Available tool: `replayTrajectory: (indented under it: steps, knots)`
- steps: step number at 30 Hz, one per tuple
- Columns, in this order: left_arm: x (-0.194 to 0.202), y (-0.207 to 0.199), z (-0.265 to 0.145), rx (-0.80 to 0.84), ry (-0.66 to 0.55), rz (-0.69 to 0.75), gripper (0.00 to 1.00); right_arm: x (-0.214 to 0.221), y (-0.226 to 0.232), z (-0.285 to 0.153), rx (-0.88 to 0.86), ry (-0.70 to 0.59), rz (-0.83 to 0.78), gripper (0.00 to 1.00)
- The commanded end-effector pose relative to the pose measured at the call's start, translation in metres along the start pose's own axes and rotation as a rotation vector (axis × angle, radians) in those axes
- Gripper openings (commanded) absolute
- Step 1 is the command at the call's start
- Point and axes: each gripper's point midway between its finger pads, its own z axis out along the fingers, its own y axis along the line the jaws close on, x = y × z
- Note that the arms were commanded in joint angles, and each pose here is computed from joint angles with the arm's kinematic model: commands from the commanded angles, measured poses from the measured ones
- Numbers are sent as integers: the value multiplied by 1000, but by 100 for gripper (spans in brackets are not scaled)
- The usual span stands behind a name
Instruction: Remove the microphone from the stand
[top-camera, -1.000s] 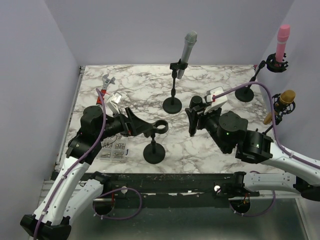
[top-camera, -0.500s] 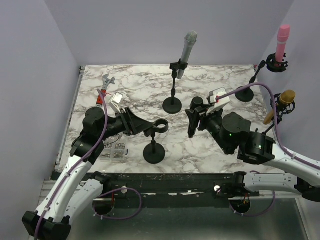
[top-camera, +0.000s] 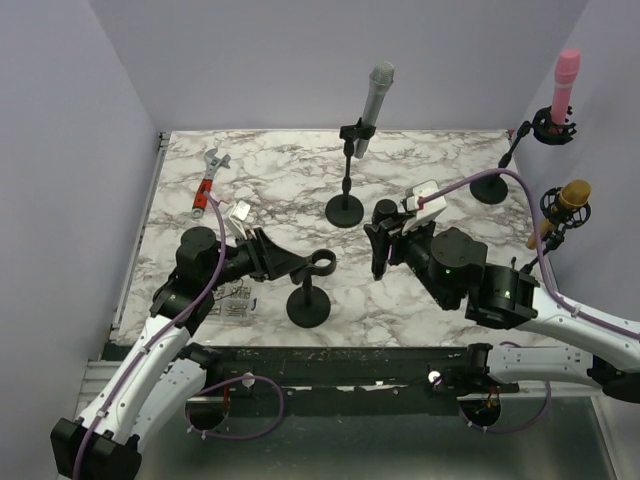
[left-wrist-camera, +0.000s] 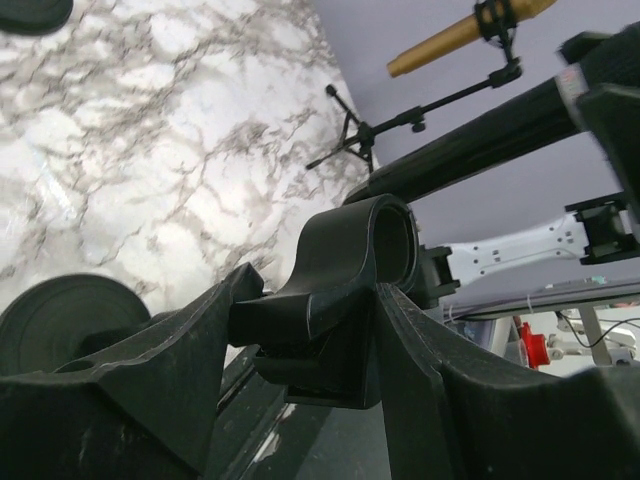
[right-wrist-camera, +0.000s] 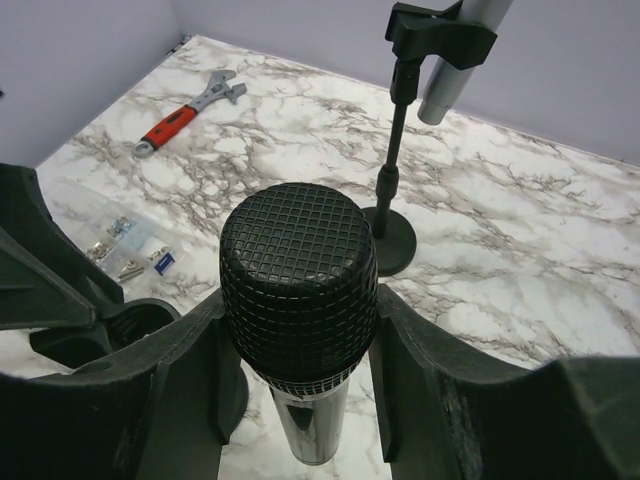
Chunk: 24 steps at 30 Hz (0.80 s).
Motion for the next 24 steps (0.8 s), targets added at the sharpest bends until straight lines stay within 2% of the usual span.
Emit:
replayTrajectory:
  steps: [1, 8, 10, 15, 17, 19, 24]
  knots:
    - [40, 66, 1, -198, 102, -52, 40, -2, 8, 2, -25, -17, 35, 1]
    - [45, 73, 4, -201, 120, -58, 39, 2, 10, 4, -30, -10, 30, 1]
    - [42, 68, 4, -193, 122, -42, 49, 3, 10, 4, -30, -9, 28, 1]
    - [28, 51, 1, -158, 101, 26, 84, 8, 10, 5, -28, -2, 24, 1]
    - [22, 41, 0, -134, 94, 55, 94, 10, 11, 5, -30, 1, 24, 1]
    - [17, 33, -1, -115, 93, 89, 99, 12, 10, 5, -29, 3, 26, 1]
    - [8, 23, -7, -117, 113, 208, 99, 12, 7, 3, -22, 0, 34, 1]
